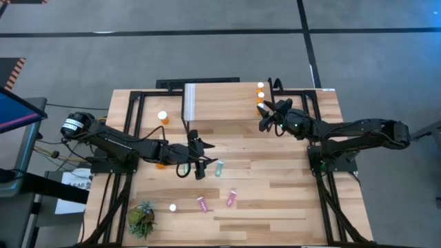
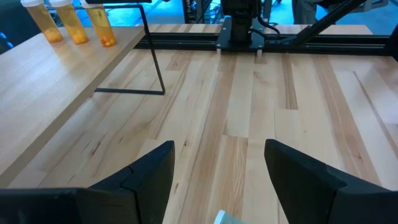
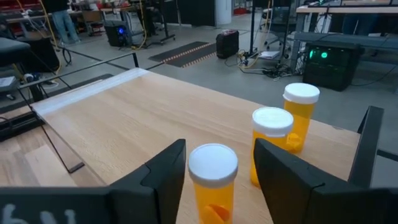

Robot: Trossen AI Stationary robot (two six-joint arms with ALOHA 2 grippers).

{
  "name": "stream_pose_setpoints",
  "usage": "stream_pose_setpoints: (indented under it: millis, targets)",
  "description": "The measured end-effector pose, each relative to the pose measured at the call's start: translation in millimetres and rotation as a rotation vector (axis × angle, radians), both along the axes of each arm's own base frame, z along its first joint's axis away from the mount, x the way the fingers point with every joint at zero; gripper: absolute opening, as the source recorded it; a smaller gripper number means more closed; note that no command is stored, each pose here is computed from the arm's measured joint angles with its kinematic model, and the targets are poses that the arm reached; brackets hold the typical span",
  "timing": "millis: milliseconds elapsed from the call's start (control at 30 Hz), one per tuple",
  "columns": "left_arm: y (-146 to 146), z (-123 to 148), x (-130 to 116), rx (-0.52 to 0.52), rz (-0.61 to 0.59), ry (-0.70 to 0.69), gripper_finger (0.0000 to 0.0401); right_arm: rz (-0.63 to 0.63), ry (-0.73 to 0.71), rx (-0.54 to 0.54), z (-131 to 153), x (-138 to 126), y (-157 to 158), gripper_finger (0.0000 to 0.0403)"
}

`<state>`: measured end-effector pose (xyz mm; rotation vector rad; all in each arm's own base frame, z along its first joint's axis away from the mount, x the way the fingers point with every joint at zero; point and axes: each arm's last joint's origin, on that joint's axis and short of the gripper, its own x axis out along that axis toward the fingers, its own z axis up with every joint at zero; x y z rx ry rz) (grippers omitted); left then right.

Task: Pick and place medicine bottles onto shelf by color
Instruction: Put the small orange pill bottle on the shelf aligned with the other small orange pill bottle, then put the right pink pill bottle on the shelf

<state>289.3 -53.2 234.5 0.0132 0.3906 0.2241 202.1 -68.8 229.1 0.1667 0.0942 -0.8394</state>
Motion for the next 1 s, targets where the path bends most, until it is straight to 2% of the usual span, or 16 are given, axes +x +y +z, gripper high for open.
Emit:
stream_pose_setpoints:
  millis: [267,500,767,900,1000]
  targets:
    - [0,0,0,0.001,0.0,0.004,0.0238,0.02,0.021,-0.02,4,2,3,0.0226]
    - [0,-1,0,0.002,0.0,0.01,0.0238,0.062,0.075,-0.037,37,4,13,0.0227]
    - [0,-3,-2,0.004,0.002,0.037,0.0238,0.024,0.146,-0.053,73,-21,37,0.0225]
    - [0,-4,-2,-0.004,0.007,0.047,0.0238,0.098,0.113,-0.005,76,-36,55,0.0219]
    - [1,-6,-3,-0.005,0.008,0.06,0.0238,0.199,0.092,0.026,69,-39,73,0.0214]
